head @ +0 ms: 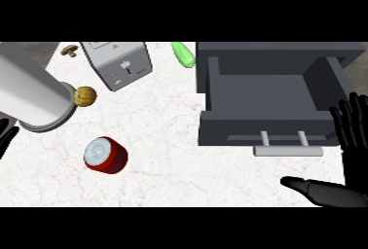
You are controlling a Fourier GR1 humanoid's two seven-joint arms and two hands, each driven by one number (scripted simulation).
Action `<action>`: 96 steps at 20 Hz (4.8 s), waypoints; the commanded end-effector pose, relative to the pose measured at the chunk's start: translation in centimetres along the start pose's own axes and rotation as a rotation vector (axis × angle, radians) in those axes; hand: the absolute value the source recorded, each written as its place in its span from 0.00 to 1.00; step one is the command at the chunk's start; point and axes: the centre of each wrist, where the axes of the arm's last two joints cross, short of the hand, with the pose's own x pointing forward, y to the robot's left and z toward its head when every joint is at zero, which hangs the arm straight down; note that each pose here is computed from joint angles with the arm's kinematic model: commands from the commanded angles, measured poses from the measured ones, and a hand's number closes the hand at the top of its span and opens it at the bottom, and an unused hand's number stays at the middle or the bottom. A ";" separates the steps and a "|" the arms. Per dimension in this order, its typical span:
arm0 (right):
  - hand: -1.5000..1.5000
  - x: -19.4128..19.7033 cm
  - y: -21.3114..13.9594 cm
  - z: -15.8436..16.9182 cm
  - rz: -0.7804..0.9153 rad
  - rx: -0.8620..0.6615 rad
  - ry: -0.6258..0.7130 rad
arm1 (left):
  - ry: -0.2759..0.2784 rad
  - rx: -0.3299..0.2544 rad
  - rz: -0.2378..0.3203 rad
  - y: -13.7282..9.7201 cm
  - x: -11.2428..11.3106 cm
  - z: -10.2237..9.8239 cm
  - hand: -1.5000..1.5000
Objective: Pick up the can, place it into the drawer and close the drawer
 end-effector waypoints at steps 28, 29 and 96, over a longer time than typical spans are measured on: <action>0.00 2.4 -2.8 2.1 0.030 -0.027 -0.016 | 0.151 0.072 -0.079 -1.6 -16.1 -0.8 0.00; 0.00 2.4 -3.9 0.9 0.032 -0.023 -0.034 | 0.148 0.077 -0.077 -3.5 -15.9 -1.3 0.00; 0.00 3.6 -4.9 1.8 0.082 -0.070 -0.075 | 0.064 0.008 0.109 -14.4 -20.2 -19.5 1.00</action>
